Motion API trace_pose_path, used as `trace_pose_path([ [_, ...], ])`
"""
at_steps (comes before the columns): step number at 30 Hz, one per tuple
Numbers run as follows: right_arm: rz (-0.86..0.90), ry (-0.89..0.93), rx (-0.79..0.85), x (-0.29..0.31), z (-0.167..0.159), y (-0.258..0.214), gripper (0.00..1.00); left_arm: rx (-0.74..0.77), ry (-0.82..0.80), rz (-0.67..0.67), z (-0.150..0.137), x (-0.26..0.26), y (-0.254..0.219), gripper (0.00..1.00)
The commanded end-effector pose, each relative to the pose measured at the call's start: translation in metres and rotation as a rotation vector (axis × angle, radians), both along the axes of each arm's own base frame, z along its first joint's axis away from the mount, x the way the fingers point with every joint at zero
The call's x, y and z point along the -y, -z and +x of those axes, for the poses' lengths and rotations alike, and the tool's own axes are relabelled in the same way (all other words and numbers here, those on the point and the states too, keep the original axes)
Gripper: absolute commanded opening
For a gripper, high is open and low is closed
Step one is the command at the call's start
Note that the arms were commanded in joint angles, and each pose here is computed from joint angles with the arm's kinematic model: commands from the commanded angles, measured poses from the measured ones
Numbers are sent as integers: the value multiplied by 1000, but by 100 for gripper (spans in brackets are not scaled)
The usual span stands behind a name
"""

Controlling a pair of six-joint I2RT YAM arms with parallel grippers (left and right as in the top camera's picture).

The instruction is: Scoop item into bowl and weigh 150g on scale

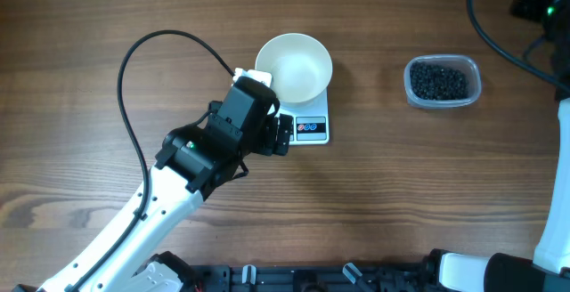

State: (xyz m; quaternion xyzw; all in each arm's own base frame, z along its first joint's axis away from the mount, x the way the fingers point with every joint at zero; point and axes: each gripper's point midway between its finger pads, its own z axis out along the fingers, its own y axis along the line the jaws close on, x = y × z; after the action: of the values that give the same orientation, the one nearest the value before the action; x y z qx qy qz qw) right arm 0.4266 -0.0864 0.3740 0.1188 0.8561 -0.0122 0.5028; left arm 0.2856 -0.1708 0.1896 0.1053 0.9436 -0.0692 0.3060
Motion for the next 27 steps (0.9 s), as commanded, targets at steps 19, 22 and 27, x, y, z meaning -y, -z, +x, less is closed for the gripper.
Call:
trace_pose_path([
  [19,-7,-157,-477,-19,-62,126,4,13,18,-8,2,4,-6,100],
  [22,-2,-159,-490,-19,-61,139,4,13,18,-8,2,4,-6,100],
  [27,3,-153,-533,-18,-64,169,4,13,18,-8,2,4,-6,100],
])
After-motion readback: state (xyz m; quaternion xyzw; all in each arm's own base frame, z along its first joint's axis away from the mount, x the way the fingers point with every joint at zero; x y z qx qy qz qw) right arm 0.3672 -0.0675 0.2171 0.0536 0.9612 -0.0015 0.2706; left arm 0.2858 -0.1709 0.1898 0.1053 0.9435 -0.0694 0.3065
